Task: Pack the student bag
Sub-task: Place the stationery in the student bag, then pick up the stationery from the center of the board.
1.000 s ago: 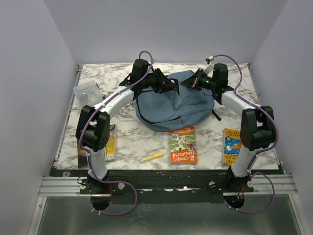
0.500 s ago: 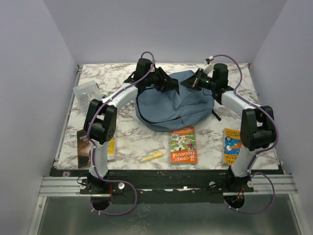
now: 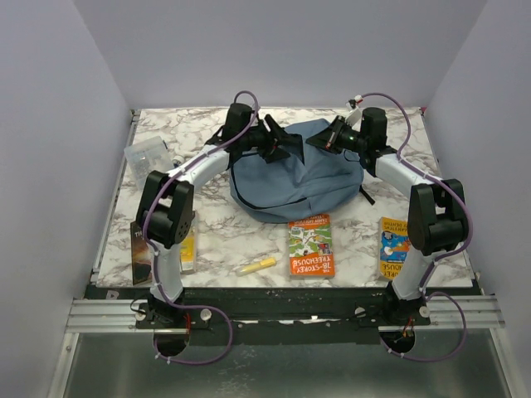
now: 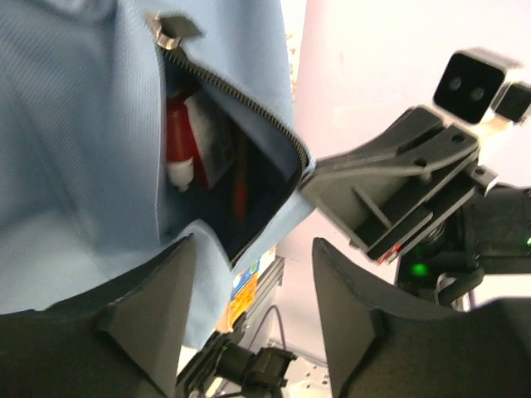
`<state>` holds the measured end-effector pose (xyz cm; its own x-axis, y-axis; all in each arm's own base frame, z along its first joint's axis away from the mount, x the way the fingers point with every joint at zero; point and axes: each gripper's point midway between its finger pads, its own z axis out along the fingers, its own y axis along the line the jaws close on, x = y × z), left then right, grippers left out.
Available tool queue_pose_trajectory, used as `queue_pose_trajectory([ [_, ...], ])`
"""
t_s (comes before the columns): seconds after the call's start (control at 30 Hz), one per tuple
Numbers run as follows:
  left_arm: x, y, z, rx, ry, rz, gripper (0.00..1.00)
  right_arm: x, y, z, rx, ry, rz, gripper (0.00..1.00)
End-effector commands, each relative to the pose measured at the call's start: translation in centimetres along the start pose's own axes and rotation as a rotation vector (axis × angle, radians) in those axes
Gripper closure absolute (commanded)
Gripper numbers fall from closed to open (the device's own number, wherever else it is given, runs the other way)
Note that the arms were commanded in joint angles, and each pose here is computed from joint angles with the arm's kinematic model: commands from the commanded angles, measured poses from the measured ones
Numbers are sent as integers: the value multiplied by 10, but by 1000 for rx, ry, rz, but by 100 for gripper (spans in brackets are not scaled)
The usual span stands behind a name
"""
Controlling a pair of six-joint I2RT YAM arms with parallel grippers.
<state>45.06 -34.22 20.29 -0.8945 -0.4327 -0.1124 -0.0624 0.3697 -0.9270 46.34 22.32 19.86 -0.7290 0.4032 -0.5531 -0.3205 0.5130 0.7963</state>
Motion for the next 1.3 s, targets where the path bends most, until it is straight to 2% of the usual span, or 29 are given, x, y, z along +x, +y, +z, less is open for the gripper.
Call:
queue_pose_trajectory([
  [0.0,10,-18,-39,23,-56,137,35,-4,18,1,-64,-6,-38,99],
  [0.2,39,1,-77,10,-31,227,25,-2,15,4,-65,2,-29,99],
  [0.37,69,1,-107,39,-12,348,18,-3,16,2,-66,-5,-35,100],
  [0.5,101,14,-122,31,29,488,16,-3,14,4,-64,-2,-34,99],
  [0.6,130,36,-128,-39,96,584,15,-2,11,4,-56,1,-31,99],
  [0.67,155,52,-129,-104,165,668,10,-2,12,5,-59,1,-31,99],
  [0.8,195,89,-132,-258,289,818,9,-2,12,5,-58,0,-32,99],
  [1.1,225,146,-136,-476,437,952,13,-1,7,7,-49,7,-30,99],
  [1.27,244,168,-137,-557,580,922,14,-2,6,7,-38,4,-40,99],
])
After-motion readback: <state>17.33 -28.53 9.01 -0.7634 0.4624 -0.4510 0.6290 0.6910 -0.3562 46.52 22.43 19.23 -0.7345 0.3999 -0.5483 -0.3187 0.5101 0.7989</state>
